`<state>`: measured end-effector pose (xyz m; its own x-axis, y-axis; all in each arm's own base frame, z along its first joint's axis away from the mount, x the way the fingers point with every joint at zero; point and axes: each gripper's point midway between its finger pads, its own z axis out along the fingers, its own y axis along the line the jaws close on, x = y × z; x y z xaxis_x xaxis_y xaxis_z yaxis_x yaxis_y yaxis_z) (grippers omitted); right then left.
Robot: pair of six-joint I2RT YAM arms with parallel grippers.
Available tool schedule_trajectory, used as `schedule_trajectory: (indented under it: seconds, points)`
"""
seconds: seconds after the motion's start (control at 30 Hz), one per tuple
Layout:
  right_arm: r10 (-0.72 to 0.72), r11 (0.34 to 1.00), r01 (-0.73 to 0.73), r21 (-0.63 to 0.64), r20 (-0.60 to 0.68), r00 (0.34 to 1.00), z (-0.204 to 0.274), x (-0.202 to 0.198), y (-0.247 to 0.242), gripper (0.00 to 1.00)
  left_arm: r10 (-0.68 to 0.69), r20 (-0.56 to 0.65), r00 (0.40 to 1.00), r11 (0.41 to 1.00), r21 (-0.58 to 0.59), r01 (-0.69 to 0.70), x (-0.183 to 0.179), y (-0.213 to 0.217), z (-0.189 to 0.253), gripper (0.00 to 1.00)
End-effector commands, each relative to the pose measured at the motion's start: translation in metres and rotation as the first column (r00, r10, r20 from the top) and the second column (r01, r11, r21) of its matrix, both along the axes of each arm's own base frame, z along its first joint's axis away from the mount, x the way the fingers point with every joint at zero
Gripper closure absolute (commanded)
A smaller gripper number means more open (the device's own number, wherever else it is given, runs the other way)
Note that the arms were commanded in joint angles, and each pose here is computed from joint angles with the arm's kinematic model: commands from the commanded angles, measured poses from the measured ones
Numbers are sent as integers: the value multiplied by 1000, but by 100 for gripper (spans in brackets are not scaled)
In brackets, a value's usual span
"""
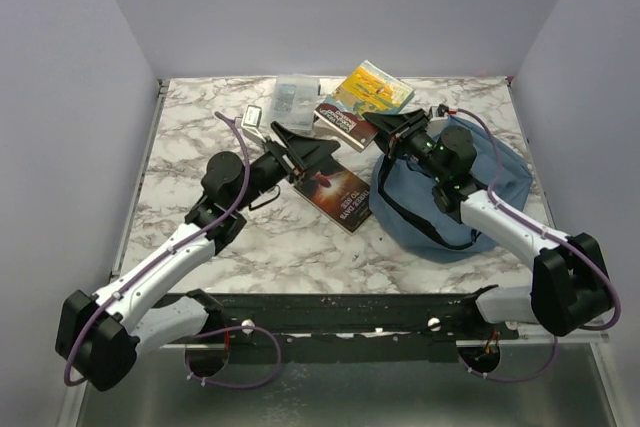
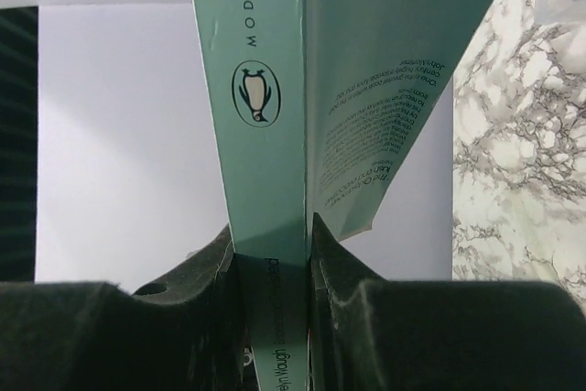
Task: Pack the student bag
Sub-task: Pick up the book from the center of the board.
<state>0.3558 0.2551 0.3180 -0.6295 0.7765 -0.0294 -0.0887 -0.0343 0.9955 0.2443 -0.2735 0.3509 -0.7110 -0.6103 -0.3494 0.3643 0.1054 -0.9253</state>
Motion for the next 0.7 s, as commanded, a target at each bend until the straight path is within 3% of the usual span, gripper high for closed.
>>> schedule_trajectory:
  seconds: [0.0,0.13,0.43,0.57,0.67]
  points:
    - [-56,993,50,108,62,996,44,-8,-13,100,126,-6,992,989,-81,-126,34,-13,21,2]
    - [-69,990,61,128,63,996,47,-15,-17,100,108,-70,992,986,-120,-116,50,-37,16,2]
    - [-97,986,90,141,46,994,44,-24,-27,100,114,-79,990,976,-177,-126,79,-61,31,4]
    - [-154,982,153,109,3,988,29,-24,-37,100,181,-67,981,966,-175,-191,90,-61,28,20]
    - [-194,977,196,86,-37,980,20,-22,-44,100,265,-78,961,947,-168,-275,99,-59,22,43]
